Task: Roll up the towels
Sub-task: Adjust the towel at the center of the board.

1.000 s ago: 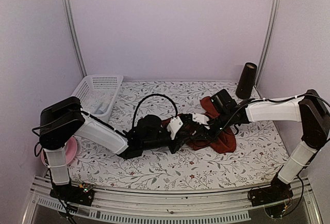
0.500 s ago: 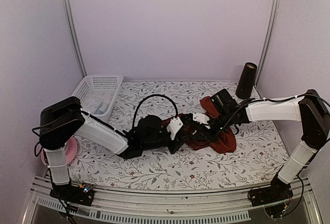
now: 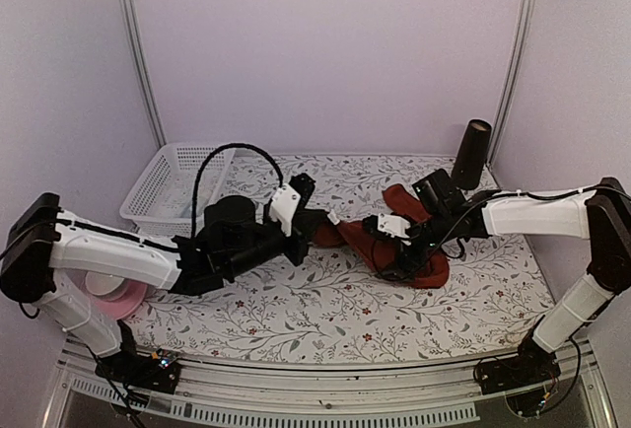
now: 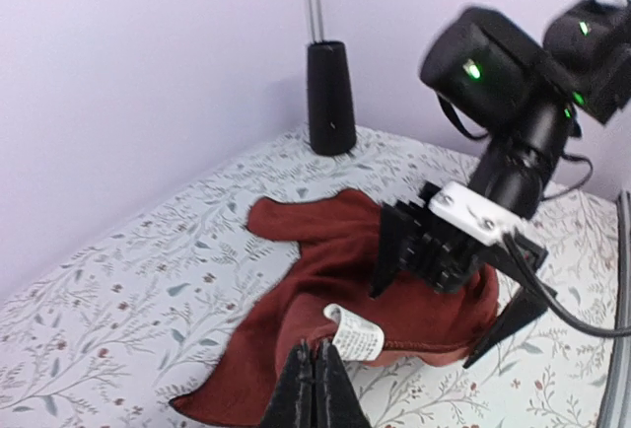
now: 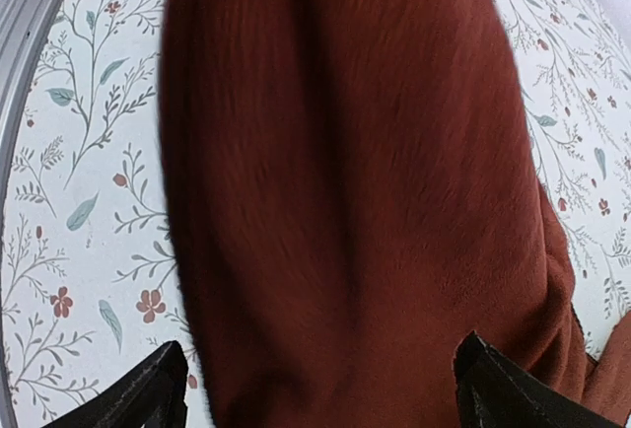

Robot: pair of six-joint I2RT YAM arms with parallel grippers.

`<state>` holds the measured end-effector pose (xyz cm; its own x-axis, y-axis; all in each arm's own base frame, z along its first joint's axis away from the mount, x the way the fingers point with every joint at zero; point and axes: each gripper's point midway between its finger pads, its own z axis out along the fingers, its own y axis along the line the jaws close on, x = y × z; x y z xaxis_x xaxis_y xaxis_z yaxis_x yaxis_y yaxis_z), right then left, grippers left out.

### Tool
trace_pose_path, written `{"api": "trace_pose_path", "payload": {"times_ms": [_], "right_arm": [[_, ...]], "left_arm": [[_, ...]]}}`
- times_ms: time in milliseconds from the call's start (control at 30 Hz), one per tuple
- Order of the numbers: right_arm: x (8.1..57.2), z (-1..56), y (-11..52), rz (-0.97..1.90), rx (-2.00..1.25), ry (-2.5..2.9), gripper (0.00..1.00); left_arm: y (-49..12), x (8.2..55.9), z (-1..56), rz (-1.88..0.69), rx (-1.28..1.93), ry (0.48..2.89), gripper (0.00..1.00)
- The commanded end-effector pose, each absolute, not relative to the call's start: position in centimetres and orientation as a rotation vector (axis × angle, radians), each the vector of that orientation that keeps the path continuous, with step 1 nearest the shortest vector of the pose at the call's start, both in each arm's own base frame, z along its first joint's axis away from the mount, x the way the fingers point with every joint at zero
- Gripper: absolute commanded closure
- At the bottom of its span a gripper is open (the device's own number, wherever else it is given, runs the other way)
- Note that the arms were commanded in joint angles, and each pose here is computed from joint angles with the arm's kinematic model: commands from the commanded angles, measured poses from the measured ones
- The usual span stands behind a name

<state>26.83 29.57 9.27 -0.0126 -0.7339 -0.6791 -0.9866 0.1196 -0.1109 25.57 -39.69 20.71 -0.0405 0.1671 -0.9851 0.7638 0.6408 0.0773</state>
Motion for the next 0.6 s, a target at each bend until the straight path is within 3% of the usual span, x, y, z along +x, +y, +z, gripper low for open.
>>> {"api": "trace_pose_path", "payload": {"times_ms": [0,333,567], "right_arm": [[27.9,10.1,28.3,0.383,-1.68,1.722,0.01],[27.9,9.0,25.3,0.148,-1.777,1.625,0.01],[27.9,6.9,26.1,0.158,-1.784,1.666,0.01]], "left_arm": [[-35.3,26.3,22.2,-0.432,0.661,1.634,1.0],[-25.7,27.4,23.4,-0.179,0.404,1.767,1.0],[-22.9,27.1,23.3,-0.206,0.34,1.78,1.0]]}}
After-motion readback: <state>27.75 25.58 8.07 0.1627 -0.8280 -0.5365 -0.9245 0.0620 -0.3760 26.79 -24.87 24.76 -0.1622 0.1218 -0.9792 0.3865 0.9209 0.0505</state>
